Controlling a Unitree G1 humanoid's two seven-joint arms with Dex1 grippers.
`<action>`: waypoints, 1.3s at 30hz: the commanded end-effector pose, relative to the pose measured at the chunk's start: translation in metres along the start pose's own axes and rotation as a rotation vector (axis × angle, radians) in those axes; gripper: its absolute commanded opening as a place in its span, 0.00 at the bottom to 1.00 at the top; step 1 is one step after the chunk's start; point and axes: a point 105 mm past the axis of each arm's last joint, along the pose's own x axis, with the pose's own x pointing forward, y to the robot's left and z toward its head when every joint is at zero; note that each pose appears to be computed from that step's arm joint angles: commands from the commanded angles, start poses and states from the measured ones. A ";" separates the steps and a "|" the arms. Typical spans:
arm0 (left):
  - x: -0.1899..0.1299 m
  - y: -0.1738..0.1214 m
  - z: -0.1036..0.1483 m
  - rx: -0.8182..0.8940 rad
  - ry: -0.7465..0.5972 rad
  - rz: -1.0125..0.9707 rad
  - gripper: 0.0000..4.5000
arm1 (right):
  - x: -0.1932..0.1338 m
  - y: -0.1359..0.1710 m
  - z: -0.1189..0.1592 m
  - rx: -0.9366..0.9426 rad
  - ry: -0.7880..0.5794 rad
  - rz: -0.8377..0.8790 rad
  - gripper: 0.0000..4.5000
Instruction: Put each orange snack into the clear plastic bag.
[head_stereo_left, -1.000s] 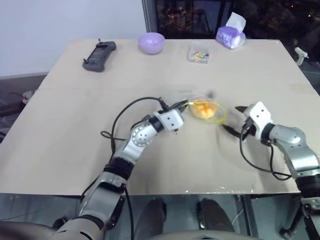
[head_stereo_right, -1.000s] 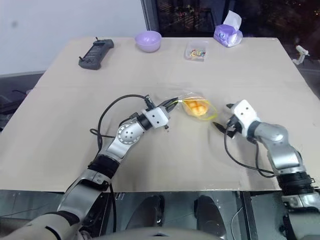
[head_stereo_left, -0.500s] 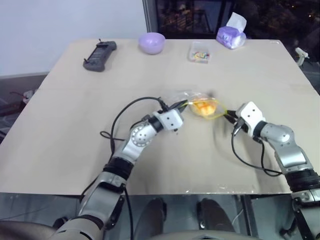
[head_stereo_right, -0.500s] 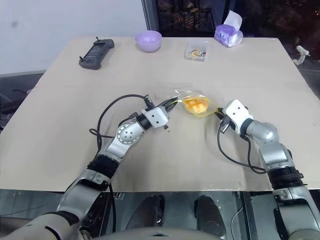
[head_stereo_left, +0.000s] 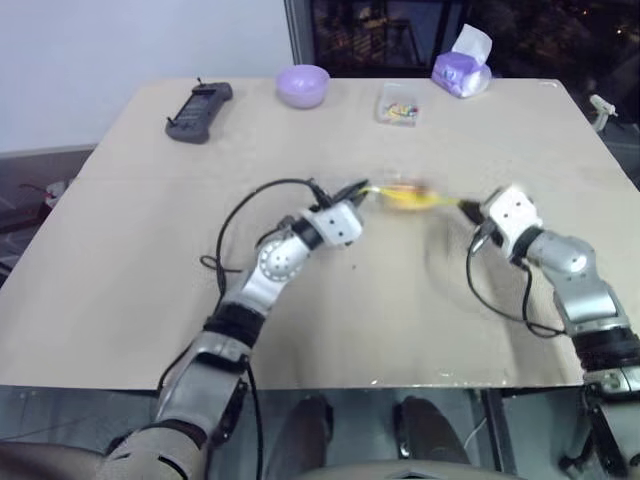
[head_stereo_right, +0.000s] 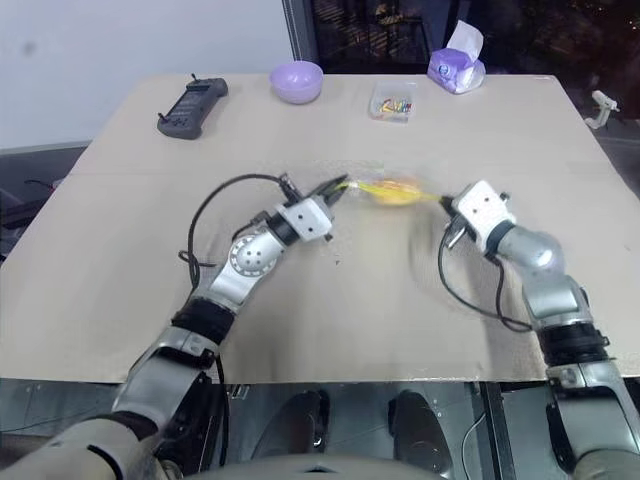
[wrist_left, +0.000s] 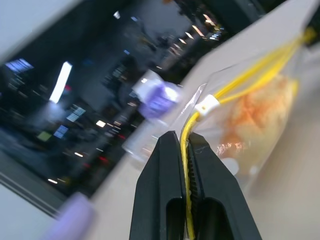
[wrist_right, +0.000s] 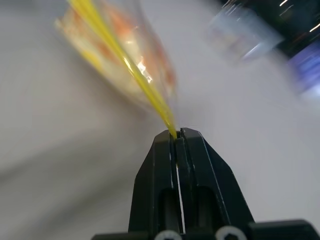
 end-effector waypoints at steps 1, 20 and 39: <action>0.021 0.063 0.027 0.088 -0.104 0.172 0.00 | -0.013 -0.076 0.046 -0.102 -0.142 -0.275 0.01; 0.008 0.022 0.015 0.067 -0.084 0.020 0.00 | -0.013 -0.029 0.056 -0.221 -0.068 0.022 0.62; 0.011 0.021 0.029 0.277 -0.089 -0.118 0.00 | 0.029 0.046 0.143 -0.306 -0.312 0.291 0.62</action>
